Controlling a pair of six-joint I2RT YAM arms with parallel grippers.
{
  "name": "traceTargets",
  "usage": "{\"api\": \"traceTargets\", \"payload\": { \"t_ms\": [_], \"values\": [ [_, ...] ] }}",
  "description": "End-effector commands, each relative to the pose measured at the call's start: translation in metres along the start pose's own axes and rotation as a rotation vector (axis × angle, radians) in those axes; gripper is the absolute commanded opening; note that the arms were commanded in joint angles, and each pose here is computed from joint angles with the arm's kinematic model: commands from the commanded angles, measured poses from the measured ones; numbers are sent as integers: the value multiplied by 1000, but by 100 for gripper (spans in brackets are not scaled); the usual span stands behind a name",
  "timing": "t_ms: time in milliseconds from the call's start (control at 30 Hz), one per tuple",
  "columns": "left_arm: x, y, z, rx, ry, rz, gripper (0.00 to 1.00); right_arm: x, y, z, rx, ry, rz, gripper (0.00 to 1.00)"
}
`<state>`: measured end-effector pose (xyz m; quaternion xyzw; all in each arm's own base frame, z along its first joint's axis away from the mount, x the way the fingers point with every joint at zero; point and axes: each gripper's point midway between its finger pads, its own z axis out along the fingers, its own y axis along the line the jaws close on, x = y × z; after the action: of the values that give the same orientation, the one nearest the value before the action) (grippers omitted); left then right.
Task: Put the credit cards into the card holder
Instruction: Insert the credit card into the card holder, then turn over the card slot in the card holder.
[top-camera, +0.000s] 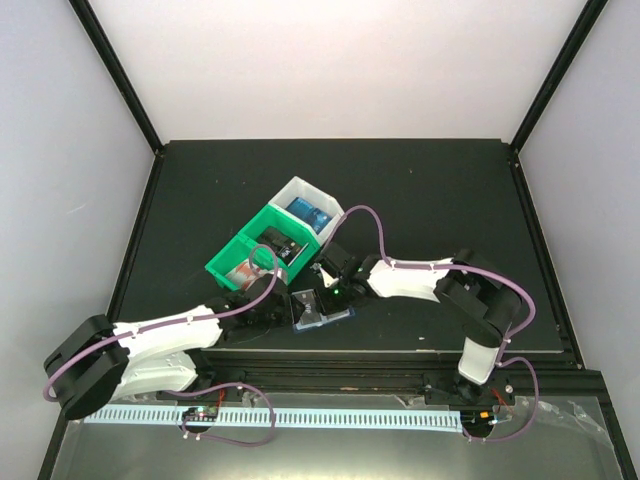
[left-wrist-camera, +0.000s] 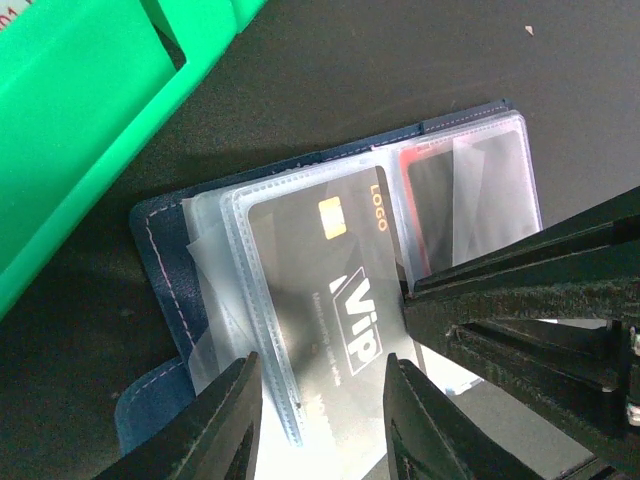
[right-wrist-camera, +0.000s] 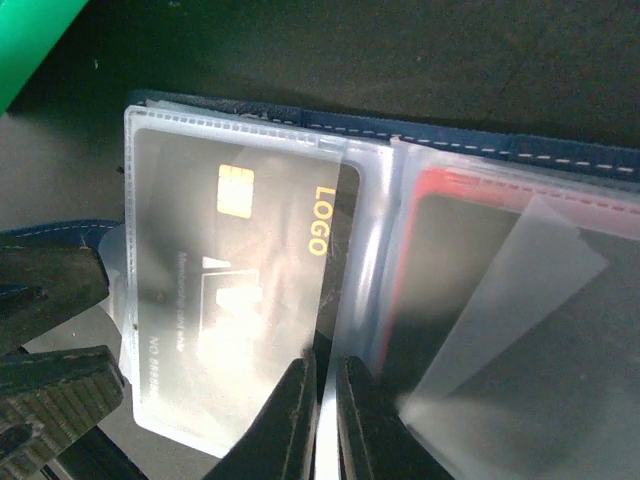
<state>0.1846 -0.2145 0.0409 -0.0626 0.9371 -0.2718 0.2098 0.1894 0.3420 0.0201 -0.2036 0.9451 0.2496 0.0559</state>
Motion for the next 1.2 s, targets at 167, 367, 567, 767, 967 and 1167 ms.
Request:
{"api": "traceTargets", "payload": {
  "t_ms": [167,367,567,767,967,1167],
  "values": [
    [-3,-5,3,20,8,-3,36,10,-16,12,83,44,22,4],
    [-1,-8,4,46,17,-8,34,14,-24,16,112,55,37,1],
    [-3,-11,2,62,5,-2,29,15,-26,18,117,55,44,1],
    [-2,-11,2,69,12,1,29,14,-25,18,115,53,46,1],
    [1,5,3,-7,18,-23,37,14,-26,19,119,53,52,1],
    [2,-4,5,32,29,-20,30,14,-26,19,117,53,53,1]
  ]
}}
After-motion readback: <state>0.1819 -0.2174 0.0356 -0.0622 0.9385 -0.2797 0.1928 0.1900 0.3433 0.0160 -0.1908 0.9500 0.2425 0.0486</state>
